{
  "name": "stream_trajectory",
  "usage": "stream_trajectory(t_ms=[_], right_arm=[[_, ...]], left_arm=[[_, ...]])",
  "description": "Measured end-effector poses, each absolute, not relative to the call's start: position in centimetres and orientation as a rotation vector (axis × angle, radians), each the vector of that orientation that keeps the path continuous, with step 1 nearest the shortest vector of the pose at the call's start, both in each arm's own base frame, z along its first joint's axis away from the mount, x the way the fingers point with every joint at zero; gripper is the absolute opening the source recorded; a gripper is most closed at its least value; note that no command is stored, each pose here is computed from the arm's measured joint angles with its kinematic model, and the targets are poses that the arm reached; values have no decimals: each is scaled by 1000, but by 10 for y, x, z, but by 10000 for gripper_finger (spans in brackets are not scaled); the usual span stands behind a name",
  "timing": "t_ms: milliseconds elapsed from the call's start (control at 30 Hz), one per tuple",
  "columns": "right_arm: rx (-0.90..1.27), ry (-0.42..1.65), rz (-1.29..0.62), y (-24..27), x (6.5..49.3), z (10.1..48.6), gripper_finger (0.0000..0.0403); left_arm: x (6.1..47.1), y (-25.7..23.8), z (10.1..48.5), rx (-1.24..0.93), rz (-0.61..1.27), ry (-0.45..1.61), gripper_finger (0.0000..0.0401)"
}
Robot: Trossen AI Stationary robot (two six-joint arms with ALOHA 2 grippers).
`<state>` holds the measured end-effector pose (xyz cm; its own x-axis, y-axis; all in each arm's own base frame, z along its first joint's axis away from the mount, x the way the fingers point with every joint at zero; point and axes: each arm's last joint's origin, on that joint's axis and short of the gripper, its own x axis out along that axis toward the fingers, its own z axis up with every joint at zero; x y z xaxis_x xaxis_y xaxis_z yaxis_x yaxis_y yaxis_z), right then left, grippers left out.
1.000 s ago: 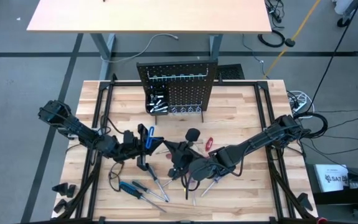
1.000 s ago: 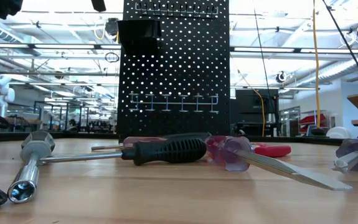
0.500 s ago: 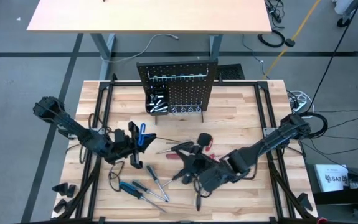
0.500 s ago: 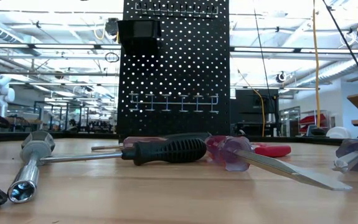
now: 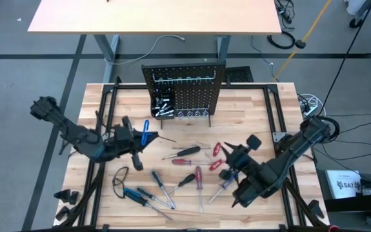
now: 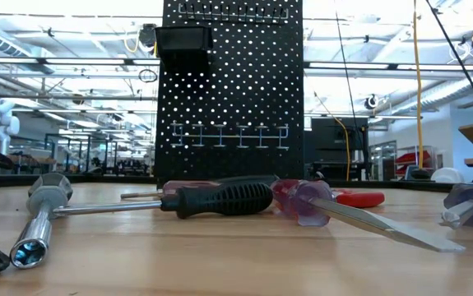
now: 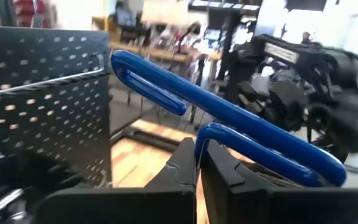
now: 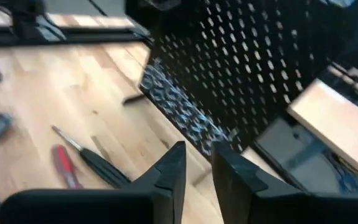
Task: Hang tools onto peg board
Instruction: Hang the pick tool on the pegboard
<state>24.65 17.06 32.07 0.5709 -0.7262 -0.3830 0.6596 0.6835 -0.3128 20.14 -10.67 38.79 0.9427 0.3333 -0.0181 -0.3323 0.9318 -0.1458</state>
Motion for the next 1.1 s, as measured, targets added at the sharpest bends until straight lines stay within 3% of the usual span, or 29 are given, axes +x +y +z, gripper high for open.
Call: stream_trajectory(t_ms=[300,700,933,1100], right_arm=[[-141,637,-850,152,217,291,31],[32,497,-842,112,171,270,6],[-5,443,-740,114,175,274,1],[-60,395,-757,112,183,277,0]], left_arm=[[193,-104,385,-213,246,223,5],[185,-110,330,-263,501,385,5],[203,-108,366,-207,386,264,5],[220,-72,386,-177,359,279,5]])
